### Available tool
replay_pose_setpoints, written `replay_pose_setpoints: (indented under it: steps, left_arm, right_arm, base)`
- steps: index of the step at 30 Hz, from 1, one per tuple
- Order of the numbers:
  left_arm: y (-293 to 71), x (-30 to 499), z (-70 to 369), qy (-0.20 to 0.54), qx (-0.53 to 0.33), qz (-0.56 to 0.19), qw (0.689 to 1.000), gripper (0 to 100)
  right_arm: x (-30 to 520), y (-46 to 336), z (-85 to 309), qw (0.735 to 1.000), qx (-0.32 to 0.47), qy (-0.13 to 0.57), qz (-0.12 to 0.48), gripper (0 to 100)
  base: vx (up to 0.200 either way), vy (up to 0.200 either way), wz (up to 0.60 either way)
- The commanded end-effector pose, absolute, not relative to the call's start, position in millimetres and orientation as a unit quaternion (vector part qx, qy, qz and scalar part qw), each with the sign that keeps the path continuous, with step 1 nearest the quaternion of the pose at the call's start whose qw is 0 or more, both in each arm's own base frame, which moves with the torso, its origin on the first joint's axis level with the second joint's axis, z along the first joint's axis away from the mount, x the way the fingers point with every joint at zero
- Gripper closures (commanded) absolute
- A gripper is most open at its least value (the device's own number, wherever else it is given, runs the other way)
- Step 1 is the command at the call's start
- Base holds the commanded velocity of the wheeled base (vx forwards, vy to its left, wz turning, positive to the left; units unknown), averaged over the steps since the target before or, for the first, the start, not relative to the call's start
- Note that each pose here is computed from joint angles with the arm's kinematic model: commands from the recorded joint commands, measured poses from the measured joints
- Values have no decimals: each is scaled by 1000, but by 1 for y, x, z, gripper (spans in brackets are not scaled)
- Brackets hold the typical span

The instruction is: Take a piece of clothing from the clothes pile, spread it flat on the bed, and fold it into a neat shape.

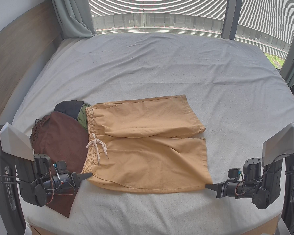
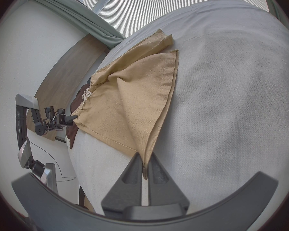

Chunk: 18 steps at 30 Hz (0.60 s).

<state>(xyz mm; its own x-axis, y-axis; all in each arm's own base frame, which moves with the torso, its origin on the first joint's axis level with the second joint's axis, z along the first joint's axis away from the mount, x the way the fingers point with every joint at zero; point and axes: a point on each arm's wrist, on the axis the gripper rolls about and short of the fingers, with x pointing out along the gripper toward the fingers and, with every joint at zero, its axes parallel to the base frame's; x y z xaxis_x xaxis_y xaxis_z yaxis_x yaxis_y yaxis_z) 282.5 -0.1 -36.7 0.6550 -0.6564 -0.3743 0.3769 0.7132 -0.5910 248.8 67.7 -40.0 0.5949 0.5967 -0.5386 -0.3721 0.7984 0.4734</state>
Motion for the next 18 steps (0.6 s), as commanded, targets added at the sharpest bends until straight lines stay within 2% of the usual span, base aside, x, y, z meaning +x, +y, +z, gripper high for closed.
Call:
replay_pose_setpoints:
  steps: [1, 18]
  left_arm:
    - [7, 271, -27, 291, -245, -302, 874, 100]
    - [10, 247, -33, 313, -223, -320, 866, 100]
  right_arm:
    - [243, 64, -41, 877, 149, 363, 277, 100]
    - [230, 51, -42, 870, 116, 372, 302, 100]
  base:
    - [0, 0, 0]
    - [0, 0, 0]
